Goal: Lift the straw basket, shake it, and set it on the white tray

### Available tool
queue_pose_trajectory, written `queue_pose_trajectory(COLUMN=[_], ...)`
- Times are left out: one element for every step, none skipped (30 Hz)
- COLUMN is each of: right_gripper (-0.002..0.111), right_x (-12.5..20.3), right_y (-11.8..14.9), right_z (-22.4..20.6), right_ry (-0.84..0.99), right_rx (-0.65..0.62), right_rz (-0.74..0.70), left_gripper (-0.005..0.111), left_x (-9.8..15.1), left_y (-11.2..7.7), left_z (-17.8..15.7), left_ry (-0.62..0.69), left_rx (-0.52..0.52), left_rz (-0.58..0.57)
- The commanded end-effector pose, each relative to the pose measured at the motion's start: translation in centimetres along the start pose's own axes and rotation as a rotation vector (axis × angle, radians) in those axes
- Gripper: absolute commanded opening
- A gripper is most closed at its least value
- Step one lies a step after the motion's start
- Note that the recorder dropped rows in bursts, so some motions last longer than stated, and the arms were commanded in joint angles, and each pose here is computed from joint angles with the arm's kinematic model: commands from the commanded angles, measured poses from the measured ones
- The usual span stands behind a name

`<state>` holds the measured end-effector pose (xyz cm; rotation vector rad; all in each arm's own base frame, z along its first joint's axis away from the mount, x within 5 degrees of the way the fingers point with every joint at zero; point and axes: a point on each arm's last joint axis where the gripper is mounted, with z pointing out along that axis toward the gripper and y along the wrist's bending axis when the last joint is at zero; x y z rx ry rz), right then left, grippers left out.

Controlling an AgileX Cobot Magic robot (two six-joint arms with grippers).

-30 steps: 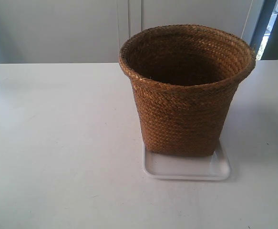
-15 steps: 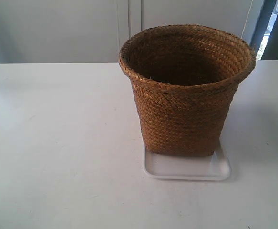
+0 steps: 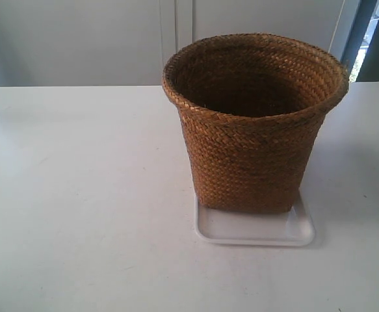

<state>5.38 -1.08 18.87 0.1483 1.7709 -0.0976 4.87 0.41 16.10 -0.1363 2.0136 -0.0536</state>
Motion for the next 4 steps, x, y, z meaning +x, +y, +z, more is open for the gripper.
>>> queue_pose_trajectory(right_gripper=[0.0,0.0,0.0,0.0], right_x=[0.19,0.19,0.19,0.19], right_y=[-0.05,-0.05,-0.05,-0.05], right_z=[0.03,0.03,0.03,0.03], right_ry=[-0.001,-0.001,-0.001,-0.001], right_rx=[0.007,0.007,0.007,0.007], right_rz=[0.002,0.002,0.002,0.002], left_gripper=[0.0,0.0,0.0,0.0], left_x=[0.23,0.23,0.23,0.23], left_y=[0.06,0.06,0.06,0.06], left_z=[0.07,0.07,0.07,0.07], left_ry=[0.008,0.008,0.008,0.008], left_rx=[-0.004,-0.004,-0.004,-0.004], left_rz=[-0.002,-0.002,-0.002,-0.002])
